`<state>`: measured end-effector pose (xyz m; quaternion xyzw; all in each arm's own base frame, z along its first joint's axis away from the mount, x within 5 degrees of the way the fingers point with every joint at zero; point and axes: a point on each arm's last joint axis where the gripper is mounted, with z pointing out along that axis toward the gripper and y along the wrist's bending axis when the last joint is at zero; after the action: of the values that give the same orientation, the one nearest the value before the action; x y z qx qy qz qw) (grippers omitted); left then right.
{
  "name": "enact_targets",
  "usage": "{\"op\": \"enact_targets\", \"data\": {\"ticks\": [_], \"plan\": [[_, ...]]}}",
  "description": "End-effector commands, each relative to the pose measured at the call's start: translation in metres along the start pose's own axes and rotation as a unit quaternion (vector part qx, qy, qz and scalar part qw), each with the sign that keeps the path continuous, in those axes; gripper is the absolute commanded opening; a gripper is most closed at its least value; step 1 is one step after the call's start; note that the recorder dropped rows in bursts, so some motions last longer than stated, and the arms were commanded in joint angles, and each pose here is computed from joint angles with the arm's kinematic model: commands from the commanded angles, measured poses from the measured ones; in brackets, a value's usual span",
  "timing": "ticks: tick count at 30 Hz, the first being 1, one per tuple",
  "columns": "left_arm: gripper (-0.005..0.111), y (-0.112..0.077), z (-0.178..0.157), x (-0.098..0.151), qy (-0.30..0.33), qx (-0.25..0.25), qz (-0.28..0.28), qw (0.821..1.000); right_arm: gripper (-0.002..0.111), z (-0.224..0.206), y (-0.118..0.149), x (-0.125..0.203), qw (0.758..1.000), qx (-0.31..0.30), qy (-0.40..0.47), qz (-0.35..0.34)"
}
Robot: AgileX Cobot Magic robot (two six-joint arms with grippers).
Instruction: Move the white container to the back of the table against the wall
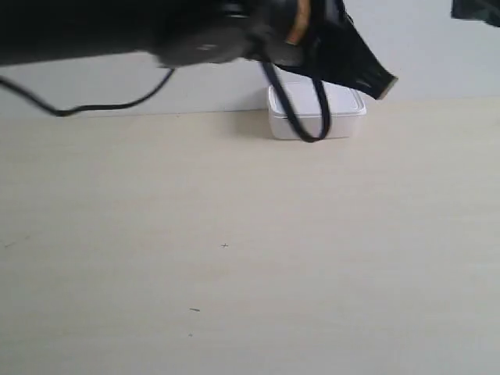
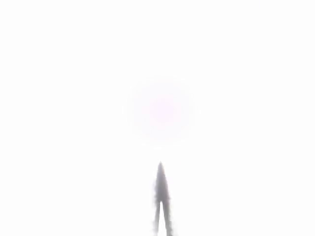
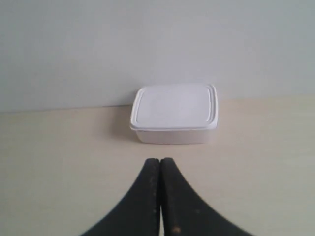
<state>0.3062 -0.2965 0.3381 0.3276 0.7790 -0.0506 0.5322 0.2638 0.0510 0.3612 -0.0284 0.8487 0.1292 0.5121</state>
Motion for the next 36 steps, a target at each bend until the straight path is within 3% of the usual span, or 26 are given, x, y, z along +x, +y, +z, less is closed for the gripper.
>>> {"op": "enact_targets", "data": {"ticks": [1, 3, 4, 8, 10, 15, 20, 36], "plan": [[0.0, 0.026, -0.134, 0.012, -0.138, 0.032, -0.033, 0.989, 0.0, -0.09, 0.005, 0.027, 0.995, -0.012, -0.102, -0.002], [0.0, 0.038, -0.181, 0.041, -0.162, 0.026, -0.052, 0.985, 0.0, -0.127, 0.006, 0.049, 0.989, -0.021, -0.146, 0.001], [0.0, 0.043, -0.206, 0.073, -0.166, 0.026, -0.066, 0.984, 0.0, -0.148, 0.006, 0.07, 0.986, -0.027, -0.167, -0.003], [0.0, 0.044, -0.244, 0.143, -0.19, 0.045, -0.122, 0.973, 0.0, -0.171, 0.001, 0.128, 0.982, -0.041, -0.186, 0.017], [0.0, 0.044, -0.249, 0.162, -0.207, 0.039, -0.129, 0.969, 0.0, -0.167, -0.004, 0.145, 0.979, -0.038, -0.198, 0.019], [0.0, 0.056, -0.252, 0.165, -0.225, -0.01, -0.216, 0.95, 0.0, -0.154, -0.009, 0.156, 0.979, -0.033, -0.197, 0.041], [0.0, 0.055, -0.249, 0.171, -0.194, 0.005, -0.299, 0.934, 0.0, -0.152, -0.008, 0.162, 0.984, -0.036, -0.165, 0.049], [0.0, 0.057, -0.252, 0.172, -0.198, 0.004, -0.309, 0.93, 0.0, -0.153, -0.008, 0.162, 0.984, -0.037, -0.168, 0.049]]}}
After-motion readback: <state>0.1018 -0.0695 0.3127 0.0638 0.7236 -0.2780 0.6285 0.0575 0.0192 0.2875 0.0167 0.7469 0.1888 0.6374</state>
